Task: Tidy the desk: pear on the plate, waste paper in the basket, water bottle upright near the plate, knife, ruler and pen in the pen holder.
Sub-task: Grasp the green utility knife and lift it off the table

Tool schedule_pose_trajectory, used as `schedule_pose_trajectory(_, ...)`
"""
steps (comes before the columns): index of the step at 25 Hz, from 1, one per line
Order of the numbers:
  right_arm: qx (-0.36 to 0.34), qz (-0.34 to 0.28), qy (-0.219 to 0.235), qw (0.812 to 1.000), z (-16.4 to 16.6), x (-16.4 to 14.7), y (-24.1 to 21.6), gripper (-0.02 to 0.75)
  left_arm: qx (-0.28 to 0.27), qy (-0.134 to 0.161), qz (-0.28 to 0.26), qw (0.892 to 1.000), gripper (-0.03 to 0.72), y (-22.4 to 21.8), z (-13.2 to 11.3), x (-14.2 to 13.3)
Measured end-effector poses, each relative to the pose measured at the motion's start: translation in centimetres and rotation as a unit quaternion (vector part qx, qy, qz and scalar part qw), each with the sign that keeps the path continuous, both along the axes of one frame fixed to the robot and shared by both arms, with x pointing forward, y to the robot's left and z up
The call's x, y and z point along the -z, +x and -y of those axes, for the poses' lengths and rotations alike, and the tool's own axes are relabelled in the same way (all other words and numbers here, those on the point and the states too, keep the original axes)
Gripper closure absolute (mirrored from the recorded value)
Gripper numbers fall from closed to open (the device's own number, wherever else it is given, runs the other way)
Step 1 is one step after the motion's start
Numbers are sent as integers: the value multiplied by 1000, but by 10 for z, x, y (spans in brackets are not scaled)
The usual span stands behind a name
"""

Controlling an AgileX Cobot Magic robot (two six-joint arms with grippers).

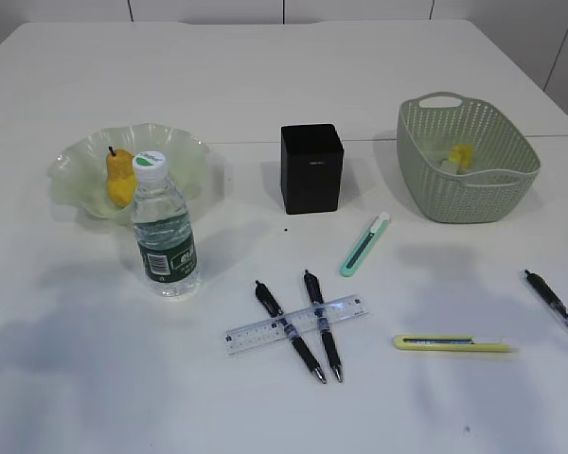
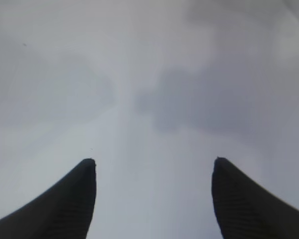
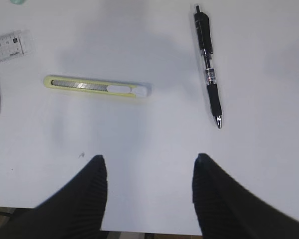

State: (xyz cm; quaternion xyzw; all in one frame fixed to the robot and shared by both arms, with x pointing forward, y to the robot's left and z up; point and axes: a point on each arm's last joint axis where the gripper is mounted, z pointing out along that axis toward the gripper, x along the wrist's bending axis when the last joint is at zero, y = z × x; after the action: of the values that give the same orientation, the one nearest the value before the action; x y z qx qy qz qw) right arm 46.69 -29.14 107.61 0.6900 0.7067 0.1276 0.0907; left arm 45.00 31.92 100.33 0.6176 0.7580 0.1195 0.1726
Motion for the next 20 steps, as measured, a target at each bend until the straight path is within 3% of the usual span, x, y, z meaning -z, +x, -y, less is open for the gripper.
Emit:
schedule_pose_trajectory(3,0,0,0,1000,0,0,0,328,15,-29,-28,999,179,0,5,-13)
schedule_pose_trajectory(7,-1,-1,1,1000,0,0,0,328,31,-40,-47,998,179,0,8,-33)
schedule_pose_trajectory(12,-1,-4,1,1000,0,0,-1,328,33,-49,-19,998,179,-1,10,-52)
schedule_pose_trajectory(20,-5,-24,14,1000,-3,-2,-4,328,29,-60,-3,998,183,1,12,-55)
